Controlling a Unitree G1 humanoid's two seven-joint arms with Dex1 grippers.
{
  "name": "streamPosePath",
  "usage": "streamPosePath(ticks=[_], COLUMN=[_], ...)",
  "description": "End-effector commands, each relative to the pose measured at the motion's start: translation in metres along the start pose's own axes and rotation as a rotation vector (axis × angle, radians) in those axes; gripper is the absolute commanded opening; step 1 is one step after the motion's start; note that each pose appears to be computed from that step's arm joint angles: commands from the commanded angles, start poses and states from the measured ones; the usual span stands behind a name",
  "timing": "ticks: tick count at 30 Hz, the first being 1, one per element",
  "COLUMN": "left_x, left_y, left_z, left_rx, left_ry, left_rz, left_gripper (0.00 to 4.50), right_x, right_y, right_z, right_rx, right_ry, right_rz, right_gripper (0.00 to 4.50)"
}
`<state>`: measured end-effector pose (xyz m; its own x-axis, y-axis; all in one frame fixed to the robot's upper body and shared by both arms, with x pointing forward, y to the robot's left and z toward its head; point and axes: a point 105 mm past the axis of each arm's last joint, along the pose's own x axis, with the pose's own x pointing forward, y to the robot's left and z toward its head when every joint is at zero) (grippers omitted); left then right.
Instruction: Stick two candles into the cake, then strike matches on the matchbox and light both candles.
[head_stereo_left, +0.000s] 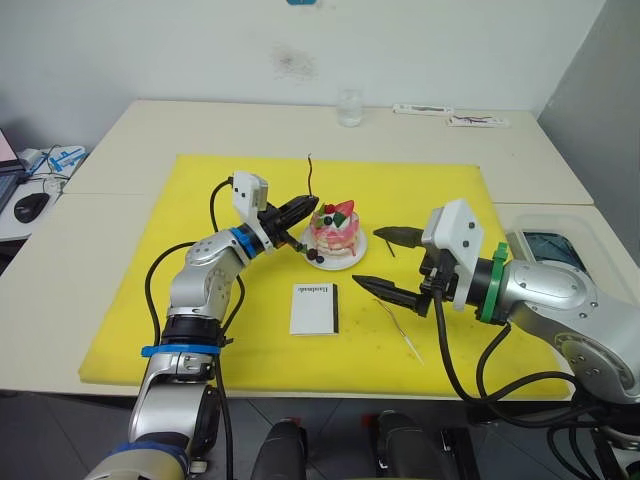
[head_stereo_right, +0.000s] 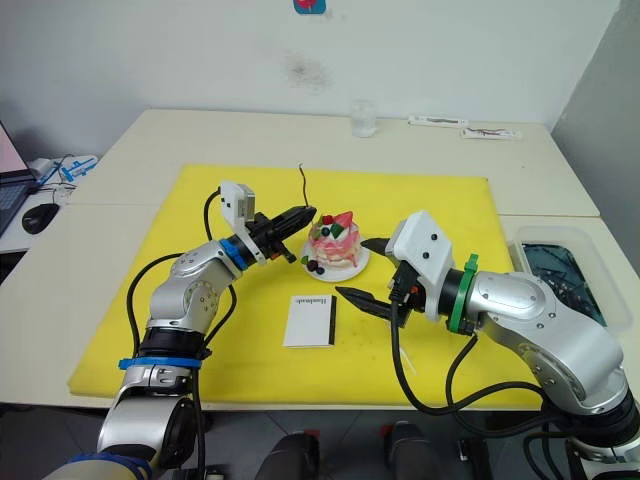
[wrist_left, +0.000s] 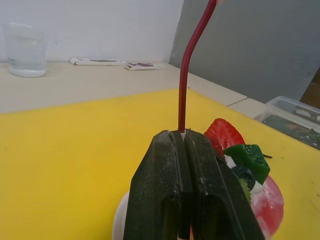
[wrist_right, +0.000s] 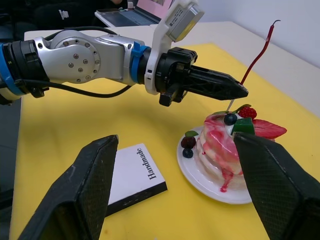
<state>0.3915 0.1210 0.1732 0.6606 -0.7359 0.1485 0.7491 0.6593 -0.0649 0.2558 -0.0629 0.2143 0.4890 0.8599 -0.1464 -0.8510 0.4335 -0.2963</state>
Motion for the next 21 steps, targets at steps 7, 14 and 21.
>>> streamPosePath(ticks=[7, 14, 21], left_x=[0.000, 0.000, -0.005], left_y=[-0.006, -0.003, -0.002], left_z=[-0.008, -0.022, -0.030], left_rx=[0.030, 0.020, 0.016], left_ry=[0.008, 0.029, 0.038], left_rz=[-0.004, 0.044, 0.061], left_gripper=[0.00, 0.00, 0.00], right_x=[-0.002, -0.002, -0.001], right_y=[0.003, 0.005, 0.005], right_z=[0.011, 0.011, 0.010], right_rx=[-0.048, -0.048, -0.051], right_ry=[-0.036, -0.038, -0.036], right_rz=[0.001, 0.006, 0.008], right_gripper=[3.82, 3.82, 3.82])
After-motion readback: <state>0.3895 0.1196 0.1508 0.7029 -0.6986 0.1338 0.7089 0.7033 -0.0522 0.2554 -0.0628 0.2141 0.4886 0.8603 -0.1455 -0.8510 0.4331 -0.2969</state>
